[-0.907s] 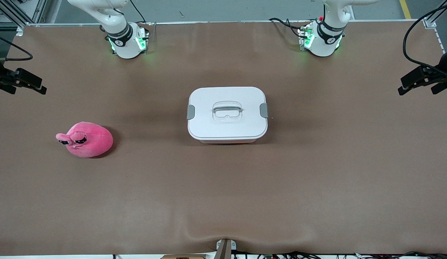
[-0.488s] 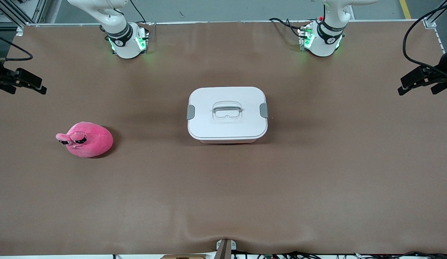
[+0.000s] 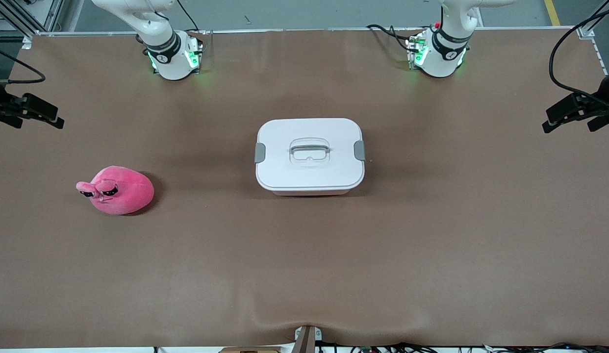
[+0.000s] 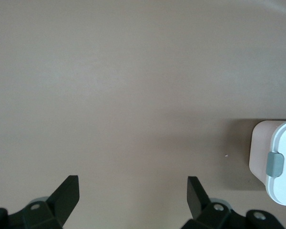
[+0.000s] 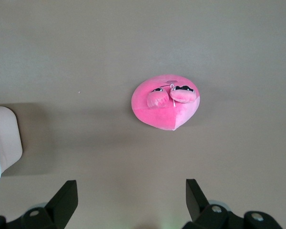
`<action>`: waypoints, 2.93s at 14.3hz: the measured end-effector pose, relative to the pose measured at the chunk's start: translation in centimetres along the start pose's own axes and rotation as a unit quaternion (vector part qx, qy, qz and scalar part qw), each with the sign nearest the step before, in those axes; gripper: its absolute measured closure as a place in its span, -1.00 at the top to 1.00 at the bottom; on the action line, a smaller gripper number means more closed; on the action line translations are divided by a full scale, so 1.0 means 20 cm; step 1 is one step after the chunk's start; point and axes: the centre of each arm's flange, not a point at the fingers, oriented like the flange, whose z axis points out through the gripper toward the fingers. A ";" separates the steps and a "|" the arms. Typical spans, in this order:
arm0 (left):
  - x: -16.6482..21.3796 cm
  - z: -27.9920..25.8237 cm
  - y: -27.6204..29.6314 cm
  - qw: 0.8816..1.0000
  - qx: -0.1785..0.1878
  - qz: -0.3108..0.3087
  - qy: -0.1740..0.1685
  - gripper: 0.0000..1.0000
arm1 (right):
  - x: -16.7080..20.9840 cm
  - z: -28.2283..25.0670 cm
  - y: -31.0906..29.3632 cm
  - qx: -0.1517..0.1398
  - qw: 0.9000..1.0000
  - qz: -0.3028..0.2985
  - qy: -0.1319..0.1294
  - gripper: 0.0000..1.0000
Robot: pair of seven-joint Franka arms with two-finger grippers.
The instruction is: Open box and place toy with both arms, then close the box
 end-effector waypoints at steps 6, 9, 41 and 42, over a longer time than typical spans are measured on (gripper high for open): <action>0.05 0.06 -0.09 1.000 0.001 -0.017 -0.011 1.00 | 0.10 0.24 0.02 0.002 0.998 -0.065 -0.018 1.00; 0.08 0.12 -0.14 1.000 0.002 -0.026 -0.017 1.00 | 0.15 0.44 0.04 0.003 0.993 -0.119 -0.018 1.00; 0.13 0.57 1.11 0.923 0.009 -0.385 -0.026 1.00 | 0.22 1.48 0.17 -0.036 0.932 -0.361 0.010 0.66; 0.11 0.58 1.17 0.917 0.004 -0.398 -0.029 1.00 | 0.22 1.48 0.17 -0.036 0.931 -0.363 0.010 0.37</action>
